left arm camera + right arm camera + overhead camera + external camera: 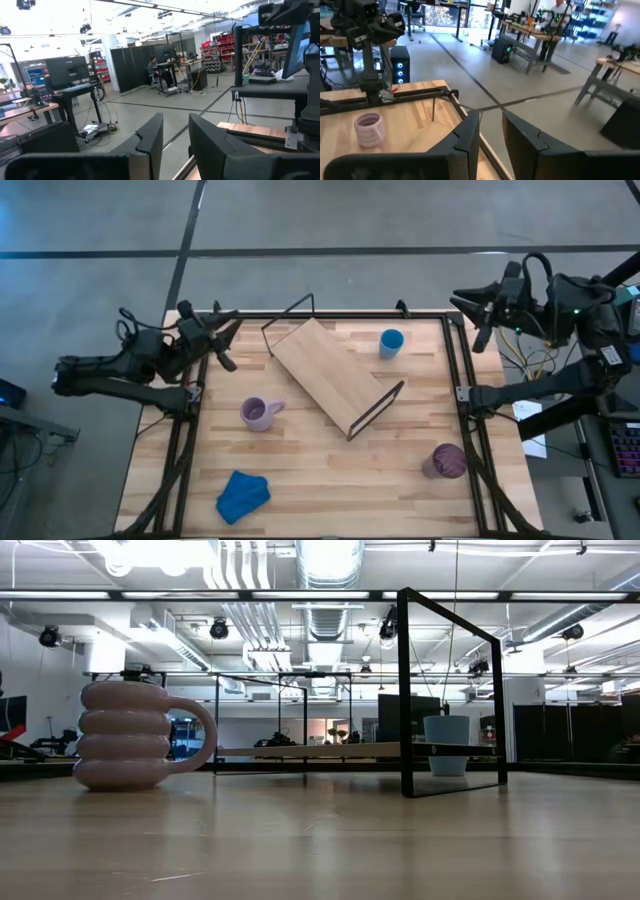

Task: Stack small to large cups/mugs on shelf
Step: Adjust the purple mug on the table

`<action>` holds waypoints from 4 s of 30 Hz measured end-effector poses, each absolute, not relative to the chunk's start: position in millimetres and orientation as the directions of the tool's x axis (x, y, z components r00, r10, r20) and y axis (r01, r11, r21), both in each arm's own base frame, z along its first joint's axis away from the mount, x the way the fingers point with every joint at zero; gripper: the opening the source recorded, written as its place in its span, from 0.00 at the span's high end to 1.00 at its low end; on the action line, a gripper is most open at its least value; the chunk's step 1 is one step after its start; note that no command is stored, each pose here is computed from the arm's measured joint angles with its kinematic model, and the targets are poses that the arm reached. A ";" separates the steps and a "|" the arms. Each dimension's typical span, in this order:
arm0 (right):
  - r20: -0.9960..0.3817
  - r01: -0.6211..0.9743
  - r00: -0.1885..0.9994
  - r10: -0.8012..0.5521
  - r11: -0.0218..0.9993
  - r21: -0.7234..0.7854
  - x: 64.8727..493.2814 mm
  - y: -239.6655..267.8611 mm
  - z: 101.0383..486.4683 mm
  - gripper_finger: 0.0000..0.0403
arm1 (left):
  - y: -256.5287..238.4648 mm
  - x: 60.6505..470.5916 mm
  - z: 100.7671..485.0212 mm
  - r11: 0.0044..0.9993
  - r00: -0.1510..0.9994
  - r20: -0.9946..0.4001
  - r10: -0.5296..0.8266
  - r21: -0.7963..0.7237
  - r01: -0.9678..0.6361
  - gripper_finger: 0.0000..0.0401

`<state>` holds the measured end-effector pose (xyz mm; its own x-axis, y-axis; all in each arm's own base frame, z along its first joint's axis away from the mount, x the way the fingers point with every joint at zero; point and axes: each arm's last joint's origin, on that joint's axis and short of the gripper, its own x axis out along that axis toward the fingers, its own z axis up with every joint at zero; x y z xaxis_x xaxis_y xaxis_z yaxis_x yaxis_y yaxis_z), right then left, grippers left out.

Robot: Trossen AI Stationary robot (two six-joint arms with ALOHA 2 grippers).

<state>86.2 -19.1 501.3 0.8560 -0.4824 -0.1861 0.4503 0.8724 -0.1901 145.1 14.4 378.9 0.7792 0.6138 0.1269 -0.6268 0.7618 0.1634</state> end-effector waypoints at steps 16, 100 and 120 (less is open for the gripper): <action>-0.371 0.481 0.730 -0.574 0.817 -0.317 89.2 -22.3 504.0 0.80 | 14.7 156.4 413.2 0.751 0.709 0.301 0.638 -0.036 -0.660 0.80; -0.900 0.724 0.139 -0.413 0.663 -0.192 156.9 -26.4 356.9 0.80 | -40.3 247.0 311.5 0.469 0.291 -0.955 -0.057 -0.283 -0.836 0.80; -0.918 0.740 0.101 -0.384 0.645 -0.189 157.7 -25.8 343.8 0.80 | -50.3 276.9 256.2 0.570 0.001 -1.000 0.011 0.005 -0.822 0.80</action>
<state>157.7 -25.8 343.8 0.1005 -0.3836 -0.9180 0.7403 0.6453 -0.1886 276.9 -50.3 256.2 0.0011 0.0112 -0.9999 -0.8219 0.5696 0.0055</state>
